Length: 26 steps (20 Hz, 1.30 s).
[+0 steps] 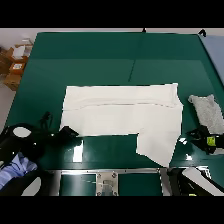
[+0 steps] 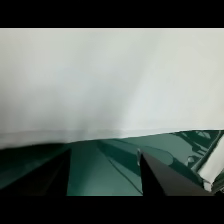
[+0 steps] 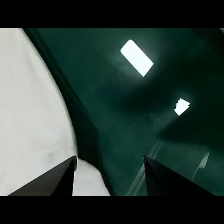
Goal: Fold the shirts.
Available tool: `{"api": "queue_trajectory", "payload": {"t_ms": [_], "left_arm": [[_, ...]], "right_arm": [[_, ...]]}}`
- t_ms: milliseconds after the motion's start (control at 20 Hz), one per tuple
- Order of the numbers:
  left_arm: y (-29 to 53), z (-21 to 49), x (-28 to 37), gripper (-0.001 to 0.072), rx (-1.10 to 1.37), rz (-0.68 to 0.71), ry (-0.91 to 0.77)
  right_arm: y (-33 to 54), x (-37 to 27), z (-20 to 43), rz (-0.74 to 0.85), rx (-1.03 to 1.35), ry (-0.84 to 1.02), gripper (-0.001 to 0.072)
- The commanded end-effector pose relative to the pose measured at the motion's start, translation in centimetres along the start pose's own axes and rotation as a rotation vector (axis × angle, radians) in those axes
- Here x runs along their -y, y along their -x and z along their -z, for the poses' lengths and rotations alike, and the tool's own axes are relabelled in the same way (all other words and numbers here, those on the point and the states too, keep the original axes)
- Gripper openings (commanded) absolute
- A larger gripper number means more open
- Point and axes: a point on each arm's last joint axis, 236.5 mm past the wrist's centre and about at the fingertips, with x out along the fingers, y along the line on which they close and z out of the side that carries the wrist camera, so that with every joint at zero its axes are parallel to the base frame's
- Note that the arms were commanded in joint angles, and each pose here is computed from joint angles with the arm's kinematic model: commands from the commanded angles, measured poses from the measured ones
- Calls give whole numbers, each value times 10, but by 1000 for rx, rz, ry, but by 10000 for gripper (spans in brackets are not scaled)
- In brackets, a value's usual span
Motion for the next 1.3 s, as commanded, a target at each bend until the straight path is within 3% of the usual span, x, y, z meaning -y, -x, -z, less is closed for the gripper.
{"api": "queue_trajectory", "payload": {"t_ms": [0,100,150,200,250,300,600,650,700,850,900,1000,1050,1250], "left_arm": [[-15,-19,-9,494,154,-42,33],[-12,-40,-8,485,252,-41,59],[-10,-46,-7,484,277,-34,75],[-10,-47,-6,440,284,-30,90],[-10,-48,-6,209,287,-29,87],[-10,-48,-6,153,287,-30,85],[-10,-47,-6,150,280,-33,60],[-10,-47,-6,117,280,-33,60],[-10,-46,-6,23,279,-33,59],[-11,-43,-5,25,266,-31,60],[-11,-43,-5,24,263,-30,59],[-12,-41,-5,24,253,-29,53],[-12,-39,-2,24,242,-27,31],[-4,-38,26,23,180,-5,-77]], "right_arm": [[-8,0,11,-4,-28,-26,495],[-15,-6,24,-5,-78,3,501],[-22,-8,36,-1,-115,6,537],[-30,-9,50,6,-156,8,547],[-34,-12,54,9,-177,9,548],[-37,-14,58,12,-196,27,547],[-53,-17,86,40,-353,24,547],[-55,-16,93,40,-392,16,547],[-55,-16,98,38,-421,8,547],[-48,-9,108,68,-483,25,545],[-48,-9,108,69,-480,27,520],[-49,-13,106,52,-471,21,146],[-49,-17,104,39,-461,23,34],[-30,-41,70,5,-345,52,21]]}}
